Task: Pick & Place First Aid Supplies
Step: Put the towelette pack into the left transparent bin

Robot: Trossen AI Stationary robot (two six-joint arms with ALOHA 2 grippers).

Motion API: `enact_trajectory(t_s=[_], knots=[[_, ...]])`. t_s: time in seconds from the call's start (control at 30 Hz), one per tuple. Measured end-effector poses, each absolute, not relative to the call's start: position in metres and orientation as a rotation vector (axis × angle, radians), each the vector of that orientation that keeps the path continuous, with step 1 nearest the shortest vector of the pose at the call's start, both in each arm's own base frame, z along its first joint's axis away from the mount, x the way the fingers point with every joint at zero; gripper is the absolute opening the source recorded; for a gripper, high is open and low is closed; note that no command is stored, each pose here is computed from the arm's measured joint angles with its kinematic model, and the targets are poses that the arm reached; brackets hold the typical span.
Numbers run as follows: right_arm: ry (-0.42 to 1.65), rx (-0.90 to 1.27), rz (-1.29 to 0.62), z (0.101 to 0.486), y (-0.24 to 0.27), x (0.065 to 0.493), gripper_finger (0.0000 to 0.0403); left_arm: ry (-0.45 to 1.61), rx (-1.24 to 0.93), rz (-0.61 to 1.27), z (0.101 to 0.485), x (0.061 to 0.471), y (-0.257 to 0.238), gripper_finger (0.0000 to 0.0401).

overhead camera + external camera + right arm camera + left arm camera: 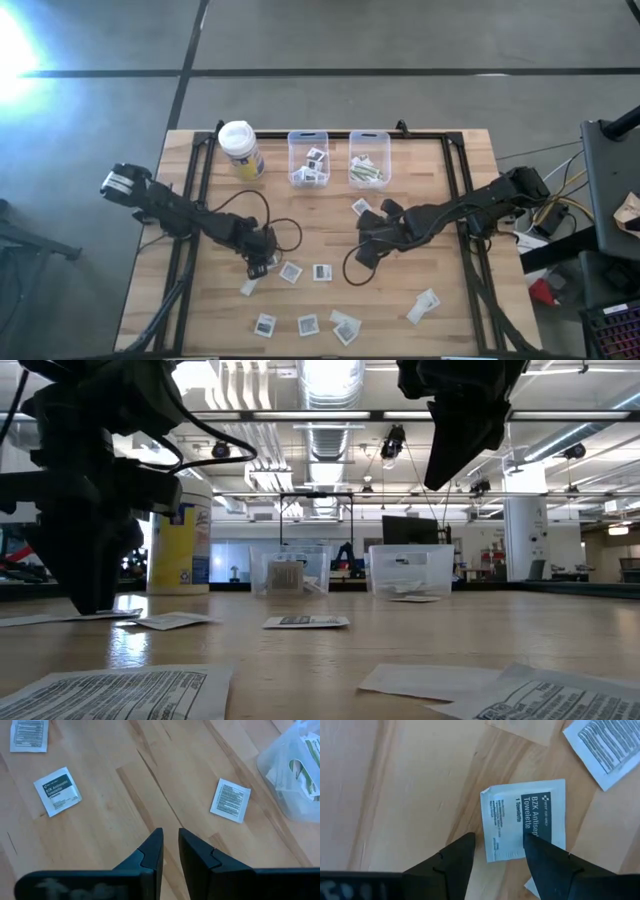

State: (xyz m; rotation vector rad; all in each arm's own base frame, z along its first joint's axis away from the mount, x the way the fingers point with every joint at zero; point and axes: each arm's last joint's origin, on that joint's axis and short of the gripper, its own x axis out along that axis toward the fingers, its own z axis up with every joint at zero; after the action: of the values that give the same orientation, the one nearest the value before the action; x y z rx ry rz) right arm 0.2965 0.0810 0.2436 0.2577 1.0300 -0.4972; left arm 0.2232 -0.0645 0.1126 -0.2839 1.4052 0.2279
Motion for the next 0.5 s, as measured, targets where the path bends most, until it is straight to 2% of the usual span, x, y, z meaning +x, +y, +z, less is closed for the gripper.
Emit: enact_trajectory(t_s=[0.17,0.5], knots=[[1.024,0.261,-0.495,0.2438,0.0812,0.297,0.0057,1.385,-0.306,0.269,0.1141,0.2223,-0.0637,0.0172],[1.019,0.264,-0.493,0.2442,0.0813,0.2974,0.0057,1.358,-0.209,0.256,0.1137,0.2232,-0.0627,0.0012]])
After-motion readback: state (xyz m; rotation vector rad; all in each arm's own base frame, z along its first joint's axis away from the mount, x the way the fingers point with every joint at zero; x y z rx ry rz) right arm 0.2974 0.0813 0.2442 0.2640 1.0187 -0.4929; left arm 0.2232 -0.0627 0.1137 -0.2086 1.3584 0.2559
